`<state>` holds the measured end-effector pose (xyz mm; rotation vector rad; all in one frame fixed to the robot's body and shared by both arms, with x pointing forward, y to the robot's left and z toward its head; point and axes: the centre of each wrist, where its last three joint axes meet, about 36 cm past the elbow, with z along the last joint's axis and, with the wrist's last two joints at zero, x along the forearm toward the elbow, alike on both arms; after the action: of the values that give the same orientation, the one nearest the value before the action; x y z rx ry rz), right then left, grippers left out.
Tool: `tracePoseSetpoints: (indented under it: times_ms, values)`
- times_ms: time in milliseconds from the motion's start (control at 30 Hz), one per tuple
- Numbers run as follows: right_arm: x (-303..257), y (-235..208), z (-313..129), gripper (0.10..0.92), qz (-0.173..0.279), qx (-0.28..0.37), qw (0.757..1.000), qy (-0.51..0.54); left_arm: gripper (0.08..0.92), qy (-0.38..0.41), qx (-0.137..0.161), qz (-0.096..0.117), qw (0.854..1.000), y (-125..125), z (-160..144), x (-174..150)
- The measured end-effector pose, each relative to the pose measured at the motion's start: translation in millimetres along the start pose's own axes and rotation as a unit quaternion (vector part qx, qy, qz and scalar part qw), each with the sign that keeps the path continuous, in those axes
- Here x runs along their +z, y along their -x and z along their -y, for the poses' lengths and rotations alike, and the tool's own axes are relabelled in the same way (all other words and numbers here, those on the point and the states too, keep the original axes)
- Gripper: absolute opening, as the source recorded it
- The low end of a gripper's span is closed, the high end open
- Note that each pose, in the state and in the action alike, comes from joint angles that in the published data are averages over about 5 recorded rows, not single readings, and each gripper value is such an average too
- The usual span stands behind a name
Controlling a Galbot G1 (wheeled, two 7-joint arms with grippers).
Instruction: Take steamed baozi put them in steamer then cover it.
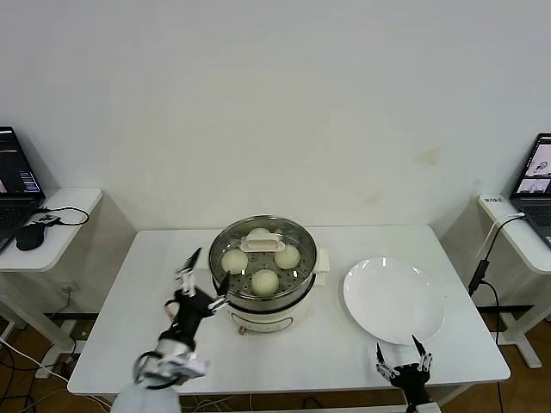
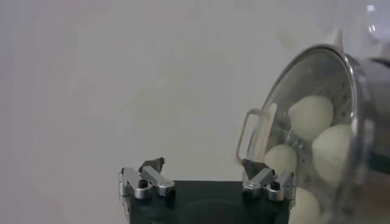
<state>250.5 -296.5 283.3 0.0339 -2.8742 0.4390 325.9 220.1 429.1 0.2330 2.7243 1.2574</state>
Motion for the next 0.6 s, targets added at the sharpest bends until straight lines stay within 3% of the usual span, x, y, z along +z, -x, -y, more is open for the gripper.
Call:
tracePoseSetpoints:
  times_ms: [100, 267, 400, 600]
  values:
    - [-5.3, -1.9, -1.9, 0.823, 0.009, -0.008, 1.000, 0.008, 0.823, -0.094, -0.015, -0.024, 0.995, -21.0, -0.6, 16.0]
    - [-13.3, -7.8, -4.6, 0.823, 0.023, -0.028, 0.999, 0.020, 0.823, -0.226, -0.040, -0.069, 0.971, -56.7, 7.8, 35.7]
    - [-17.0, -13.5, -7.3, 0.823, 0.030, -0.046, 0.998, 0.028, 0.823, -0.294, -0.055, -0.097, 0.949, -82.0, 17.6, 48.2]
    - [-20.8, -22.1, -11.0, 0.823, 0.033, -0.063, 0.997, 0.036, 0.823, -0.355, -0.076, -0.122, 0.924, -110.1, 28.4, 59.9]
